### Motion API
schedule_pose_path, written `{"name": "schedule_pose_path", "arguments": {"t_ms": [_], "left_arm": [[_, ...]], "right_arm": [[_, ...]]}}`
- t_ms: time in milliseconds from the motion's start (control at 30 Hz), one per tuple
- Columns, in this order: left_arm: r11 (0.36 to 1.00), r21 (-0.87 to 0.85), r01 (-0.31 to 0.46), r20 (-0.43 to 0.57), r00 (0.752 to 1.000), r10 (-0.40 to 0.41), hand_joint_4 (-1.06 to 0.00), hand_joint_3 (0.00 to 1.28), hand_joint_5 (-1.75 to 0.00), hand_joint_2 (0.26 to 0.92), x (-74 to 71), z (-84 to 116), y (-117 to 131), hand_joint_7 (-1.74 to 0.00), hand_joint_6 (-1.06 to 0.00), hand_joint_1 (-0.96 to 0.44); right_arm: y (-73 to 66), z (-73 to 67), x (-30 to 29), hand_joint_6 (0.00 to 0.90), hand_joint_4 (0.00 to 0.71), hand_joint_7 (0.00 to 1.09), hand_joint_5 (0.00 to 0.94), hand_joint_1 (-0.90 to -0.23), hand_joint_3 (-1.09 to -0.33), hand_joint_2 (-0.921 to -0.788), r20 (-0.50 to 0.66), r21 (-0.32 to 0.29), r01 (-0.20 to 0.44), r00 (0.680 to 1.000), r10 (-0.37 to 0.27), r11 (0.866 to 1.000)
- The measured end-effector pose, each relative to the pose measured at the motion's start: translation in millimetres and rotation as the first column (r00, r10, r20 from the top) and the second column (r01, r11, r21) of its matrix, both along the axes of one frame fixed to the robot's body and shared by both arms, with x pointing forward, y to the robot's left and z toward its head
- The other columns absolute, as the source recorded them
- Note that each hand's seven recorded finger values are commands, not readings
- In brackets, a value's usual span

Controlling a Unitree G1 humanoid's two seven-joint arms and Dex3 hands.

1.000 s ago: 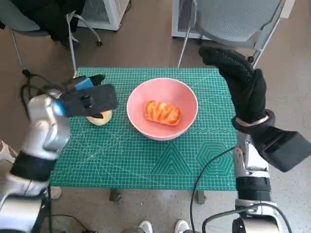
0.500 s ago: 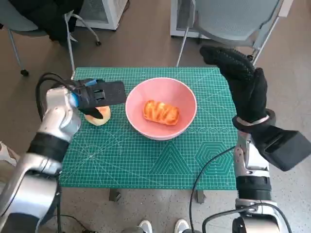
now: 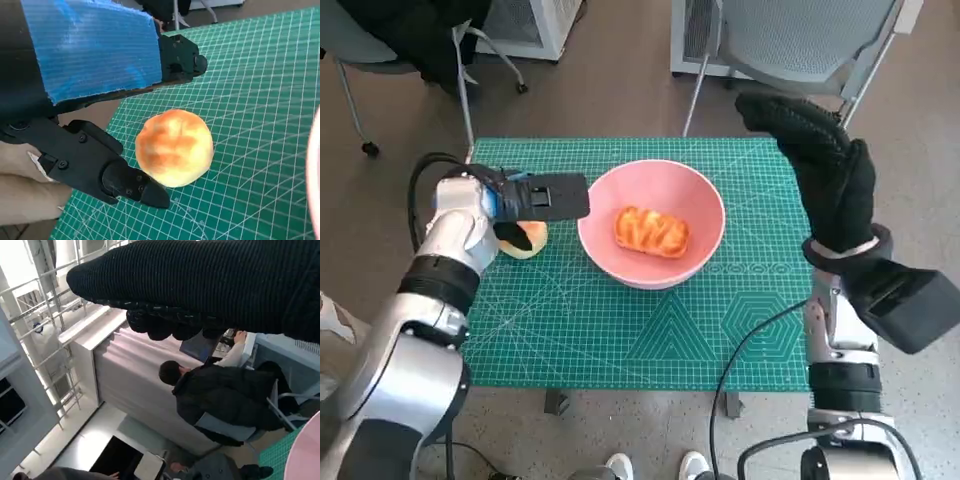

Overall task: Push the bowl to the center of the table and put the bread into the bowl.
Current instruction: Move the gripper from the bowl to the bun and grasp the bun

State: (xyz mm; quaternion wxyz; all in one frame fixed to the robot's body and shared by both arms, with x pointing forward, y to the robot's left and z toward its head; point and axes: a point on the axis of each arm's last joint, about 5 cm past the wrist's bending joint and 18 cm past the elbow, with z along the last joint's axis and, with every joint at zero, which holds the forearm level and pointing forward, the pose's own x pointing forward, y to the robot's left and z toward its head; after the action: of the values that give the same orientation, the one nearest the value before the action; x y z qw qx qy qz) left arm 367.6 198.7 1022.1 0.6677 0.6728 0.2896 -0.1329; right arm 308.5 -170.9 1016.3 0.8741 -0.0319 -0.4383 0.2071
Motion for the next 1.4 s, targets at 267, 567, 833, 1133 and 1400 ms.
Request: {"name": "schedule_pose_path", "arguments": {"t_ms": [267, 567, 833, 1133, 1400], "left_arm": [[1.000, 0.006, -0.016, -0.033, 0.999, 0.016, -0.07, 0.01, -0.03, 0.728, -0.5, -6.4, 0.3, 0.00, -0.11, -0.43], [0.999, 0.002, -0.043, -0.053, 0.998, 0.043, -0.23, 0.00, -0.05, 0.731, -1.4, -10.5, 2.4, 0.00, -0.10, -0.41], [0.999, 0.004, -0.049, -0.063, 0.997, 0.049, -0.24, 0.00, -0.03, 0.734, -1.8, -12.8, 2.6, -0.01, -0.11, -0.37], [0.998, 0.011, -0.055, -0.054, 0.997, 0.056, -0.33, 0.01, -0.06, 0.743, -2.1, -16.0, 0.7, -0.02, -0.16, -0.32], [0.999, 0.011, -0.052, 0.011, 0.999, 0.052, -0.37, 0.04, -1.06, 0.767, -2.8, -19.5, -0.4, -0.02, -0.29, -0.12]], "right_arm": [[-2.6, 0.7, -0.2, -0.001, 0.155, 0.50, 0.003, -0.687, -0.823, -0.921, 0.002, -0.006, 0.007, 1.000, -0.007, 1.000], [-5.0, 1.2, -0.3, -0.001, 0.152, 0.50, 0.001, -0.686, -0.823, -0.921, 0.005, -0.011, 0.013, 1.000, -0.013, 1.000], [-5.3, 3.4, -1.4, -0.001, 0.152, 0.50, 0.001, -0.694, -0.821, -0.921, 0.018, -0.013, 0.013, 1.000, -0.013, 1.000], [-5.6, 5.0, -2.1, -0.001, 0.152, 0.51, 0.001, -0.698, -0.819, -0.921, 0.026, -0.016, 0.013, 1.000, -0.013, 1.000], [-6.3, 4.3, -3.3, -0.001, 0.152, 0.51, 0.001, -0.699, -0.819, -0.921, 0.021, -0.023, 0.015, 1.000, -0.014, 1.000]]}}
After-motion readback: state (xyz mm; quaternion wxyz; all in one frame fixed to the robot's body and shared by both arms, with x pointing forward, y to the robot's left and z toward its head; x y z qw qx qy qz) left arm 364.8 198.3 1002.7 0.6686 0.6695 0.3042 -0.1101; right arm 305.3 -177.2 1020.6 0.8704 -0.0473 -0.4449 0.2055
